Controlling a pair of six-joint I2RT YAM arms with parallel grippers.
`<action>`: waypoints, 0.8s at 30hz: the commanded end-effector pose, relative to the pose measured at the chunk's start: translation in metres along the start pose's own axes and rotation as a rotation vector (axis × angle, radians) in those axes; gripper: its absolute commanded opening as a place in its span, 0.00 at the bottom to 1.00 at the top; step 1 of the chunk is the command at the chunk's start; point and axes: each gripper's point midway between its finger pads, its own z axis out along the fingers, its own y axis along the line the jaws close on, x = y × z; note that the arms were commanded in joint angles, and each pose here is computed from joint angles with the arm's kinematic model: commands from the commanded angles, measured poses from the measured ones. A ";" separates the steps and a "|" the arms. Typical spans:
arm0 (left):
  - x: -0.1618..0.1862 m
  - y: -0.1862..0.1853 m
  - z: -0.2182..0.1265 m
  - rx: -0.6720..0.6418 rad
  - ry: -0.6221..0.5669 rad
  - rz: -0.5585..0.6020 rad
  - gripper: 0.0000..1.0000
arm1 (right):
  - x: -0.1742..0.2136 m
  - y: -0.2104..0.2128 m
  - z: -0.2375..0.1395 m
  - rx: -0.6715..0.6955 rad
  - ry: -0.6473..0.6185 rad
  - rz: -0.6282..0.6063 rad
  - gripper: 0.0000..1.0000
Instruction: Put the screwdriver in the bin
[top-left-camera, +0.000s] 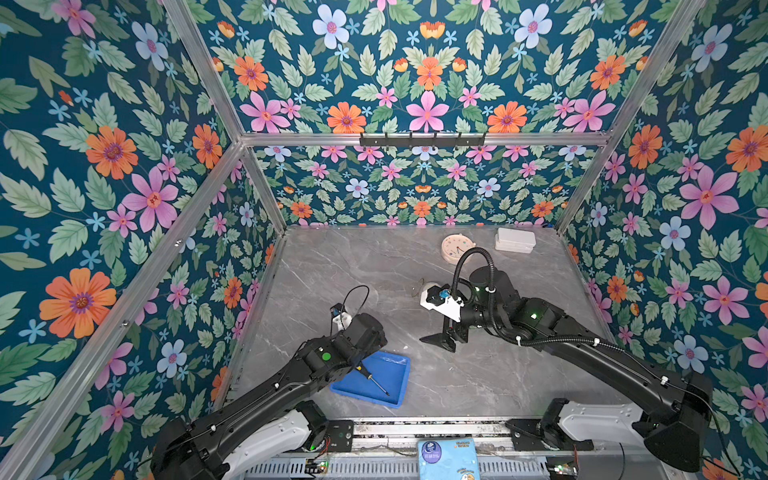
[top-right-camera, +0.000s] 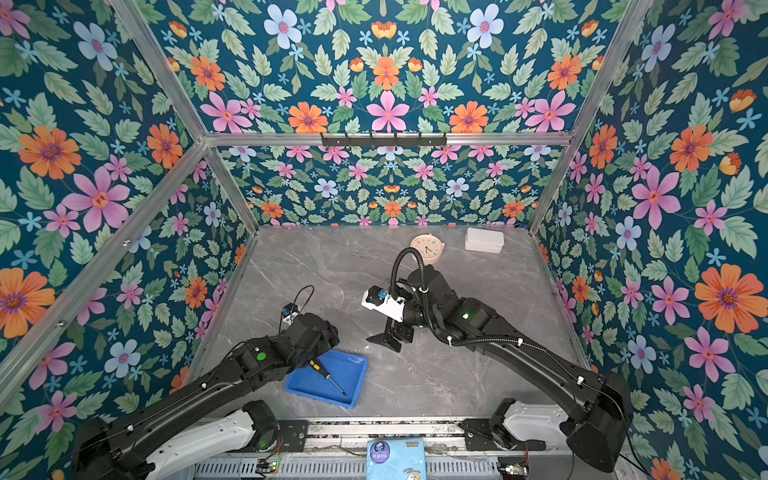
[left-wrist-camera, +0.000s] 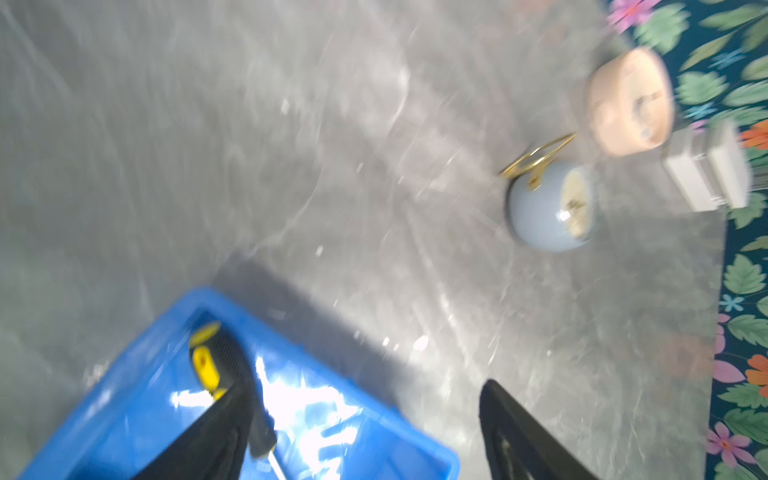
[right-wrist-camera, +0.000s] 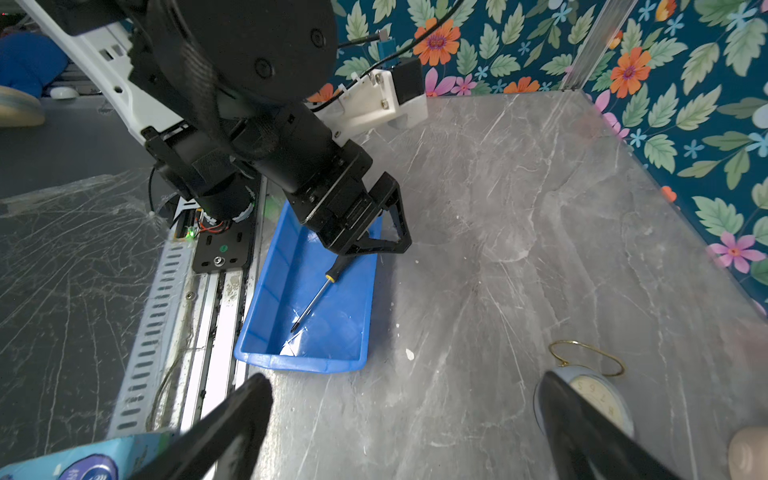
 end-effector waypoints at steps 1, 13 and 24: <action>-0.046 -0.013 -0.004 0.007 -0.233 0.123 0.89 | -0.015 -0.013 -0.008 0.043 -0.083 0.062 0.99; -0.128 -0.032 0.021 0.014 -0.483 0.456 0.90 | 0.023 -0.105 -0.047 0.421 -0.213 0.333 0.99; -0.169 0.029 0.043 -0.150 -0.693 0.497 0.94 | 0.151 -0.191 -0.127 0.901 -0.234 0.617 0.99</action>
